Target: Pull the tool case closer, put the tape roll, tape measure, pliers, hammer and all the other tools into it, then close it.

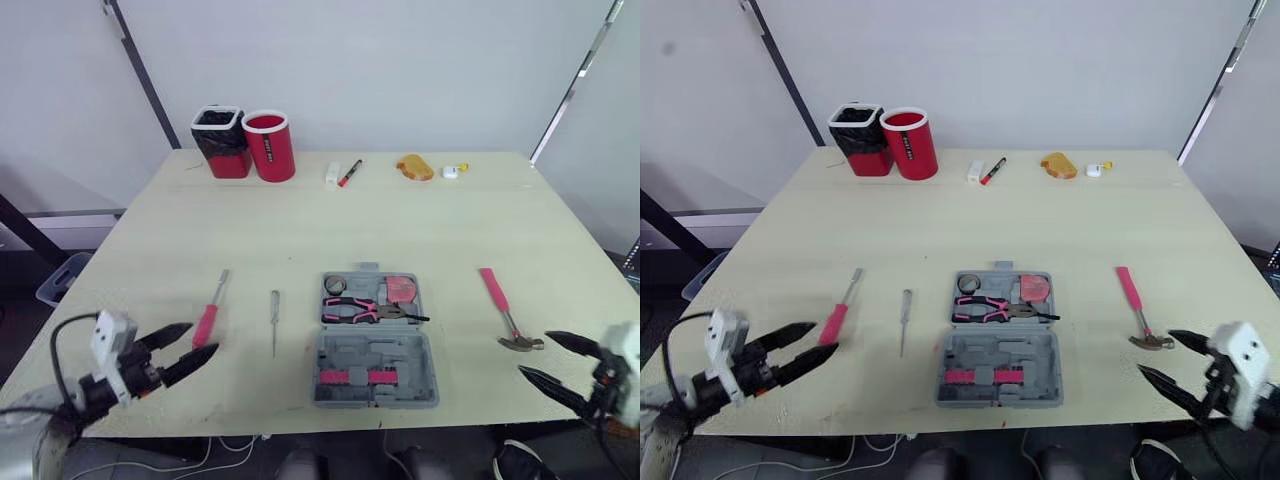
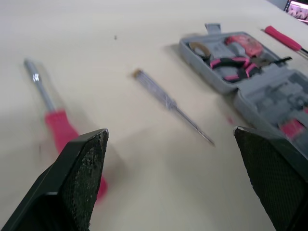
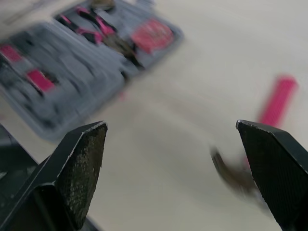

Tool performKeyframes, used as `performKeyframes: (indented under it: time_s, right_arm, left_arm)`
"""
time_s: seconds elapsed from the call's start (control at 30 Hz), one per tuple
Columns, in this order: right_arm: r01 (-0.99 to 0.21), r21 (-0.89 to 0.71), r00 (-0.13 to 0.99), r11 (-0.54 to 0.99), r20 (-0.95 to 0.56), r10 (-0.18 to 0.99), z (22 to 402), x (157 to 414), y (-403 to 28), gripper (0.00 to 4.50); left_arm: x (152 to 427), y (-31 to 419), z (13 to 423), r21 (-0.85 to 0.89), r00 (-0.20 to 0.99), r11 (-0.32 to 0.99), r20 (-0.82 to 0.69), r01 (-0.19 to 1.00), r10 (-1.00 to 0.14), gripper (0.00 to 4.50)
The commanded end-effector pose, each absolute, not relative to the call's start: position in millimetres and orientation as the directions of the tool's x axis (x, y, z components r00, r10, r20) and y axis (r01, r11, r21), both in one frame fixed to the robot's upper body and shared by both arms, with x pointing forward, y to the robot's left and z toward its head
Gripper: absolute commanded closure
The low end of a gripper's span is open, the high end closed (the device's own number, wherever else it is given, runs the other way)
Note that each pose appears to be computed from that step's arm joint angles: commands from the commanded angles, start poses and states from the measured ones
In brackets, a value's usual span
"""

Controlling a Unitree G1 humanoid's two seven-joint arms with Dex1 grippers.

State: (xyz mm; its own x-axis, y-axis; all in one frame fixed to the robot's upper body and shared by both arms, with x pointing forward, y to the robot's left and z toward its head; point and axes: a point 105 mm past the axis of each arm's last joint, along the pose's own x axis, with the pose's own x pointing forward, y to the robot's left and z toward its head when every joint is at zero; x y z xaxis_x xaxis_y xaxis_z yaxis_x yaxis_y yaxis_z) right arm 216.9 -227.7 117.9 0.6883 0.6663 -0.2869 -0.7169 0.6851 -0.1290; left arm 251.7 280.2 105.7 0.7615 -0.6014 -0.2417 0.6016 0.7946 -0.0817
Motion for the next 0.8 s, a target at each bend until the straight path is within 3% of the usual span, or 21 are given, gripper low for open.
performKeyframes:
  time_s: [0.03, 0.4, 0.77, 0.8]
  right_arm:
    - [-0.792, -0.225, 0.608, 0.567, -0.210, 0.766, 142.6, 220.7, -188.0, 0.00]
    - [-0.929, -0.253, 0.308, 0.269, -0.132, 0.942, 185.9, 221.9, -111.2, 0.00]
    - [-0.932, -0.266, 0.281, 0.246, -0.103, 0.954, 206.1, 243.7, -102.4, 0.00]
    - [-0.932, -0.266, 0.281, 0.244, -0.108, 0.954, 205.1, 243.8, -103.5, 0.00]
  left_arm:
    - [272.0, 249.6, 111.3, -0.053, 0.801, 0.834, -0.255, 0.549, -0.542, 0.06]
    - [308.9, 188.4, 92.2, 0.006, 0.895, 0.975, -0.400, 0.220, -0.199, 0.06]
    - [317.5, 185.6, 56.1, 0.014, 0.869, 0.997, -0.491, 0.073, -0.057, 0.06]
    - [318.6, 182.8, 51.6, 0.002, 0.865, 0.997, -0.497, 0.077, -0.066, 0.29]
